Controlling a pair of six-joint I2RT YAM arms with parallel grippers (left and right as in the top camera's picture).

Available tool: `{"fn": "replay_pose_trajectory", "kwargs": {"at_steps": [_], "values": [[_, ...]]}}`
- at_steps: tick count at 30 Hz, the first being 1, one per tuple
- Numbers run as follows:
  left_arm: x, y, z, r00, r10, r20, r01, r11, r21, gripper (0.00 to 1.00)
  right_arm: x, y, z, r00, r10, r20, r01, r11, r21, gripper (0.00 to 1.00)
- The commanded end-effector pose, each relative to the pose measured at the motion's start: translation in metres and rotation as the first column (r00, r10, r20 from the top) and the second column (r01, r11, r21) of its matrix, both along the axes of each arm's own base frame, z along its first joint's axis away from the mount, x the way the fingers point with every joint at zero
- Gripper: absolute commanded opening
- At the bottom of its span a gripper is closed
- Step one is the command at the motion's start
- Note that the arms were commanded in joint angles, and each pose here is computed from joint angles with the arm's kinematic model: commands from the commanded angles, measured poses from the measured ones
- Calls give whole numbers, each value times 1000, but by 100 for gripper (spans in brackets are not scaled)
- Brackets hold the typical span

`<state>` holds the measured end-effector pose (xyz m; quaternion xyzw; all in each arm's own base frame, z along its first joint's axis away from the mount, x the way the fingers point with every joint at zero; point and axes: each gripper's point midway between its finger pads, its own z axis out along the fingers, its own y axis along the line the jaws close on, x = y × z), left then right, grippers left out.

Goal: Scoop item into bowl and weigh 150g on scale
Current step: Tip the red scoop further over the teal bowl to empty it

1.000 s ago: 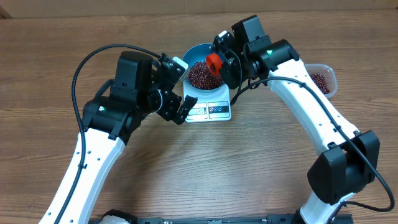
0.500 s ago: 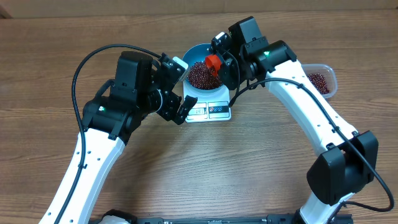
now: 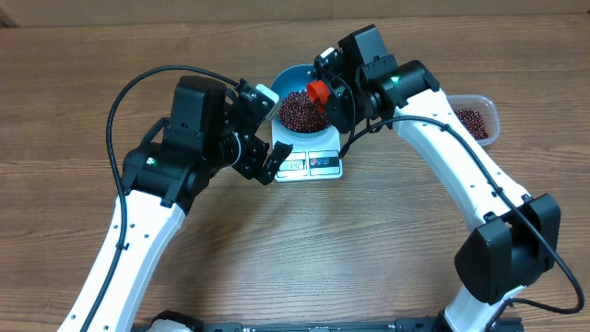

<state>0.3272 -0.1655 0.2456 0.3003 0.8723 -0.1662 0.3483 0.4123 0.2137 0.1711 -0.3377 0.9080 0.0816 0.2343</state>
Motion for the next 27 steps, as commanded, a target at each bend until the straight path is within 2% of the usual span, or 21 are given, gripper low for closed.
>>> {"fn": "replay_pose_trajectory", "kwargs": {"at_steps": [1,3,6,10,11,15,22,25,27], "values": [[-1,-2,10,999,-25,32,25,1000,-6,99,3,3,22,999,-10,51,8,1000,25,4],[-1,-2,10,999,-25,32,25,1000,-6,100,1,4,22,999,-5,38,4,999,35,4],[-1,-2,10,999,-25,32,25,1000,-6,100,-10,11,20,994,107,25,-108,993,38,4],[-1,-2,10,999,-25,32,25,1000,-6,100,9,3,25,997,-42,66,39,998,39,4],[-1,-2,10,999,-25,32,25,1000,-6,100,8,4,26,997,-36,64,33,998,47,4],[-1,-2,10,999,-25,32,26,1000,-6,100,-8,19,25,991,124,42,-127,989,77,4],[-1,-2,10,999,-25,32,25,1000,-6,100,-6,18,25,993,109,44,-113,991,77,4],[-1,-2,10,999,-25,32,25,1000,-6,100,-16,20,21,982,185,31,-186,981,56,4],[-1,-2,10,999,-25,32,25,1000,-6,100,-12,15,20,988,150,37,-151,988,30,4]]}}
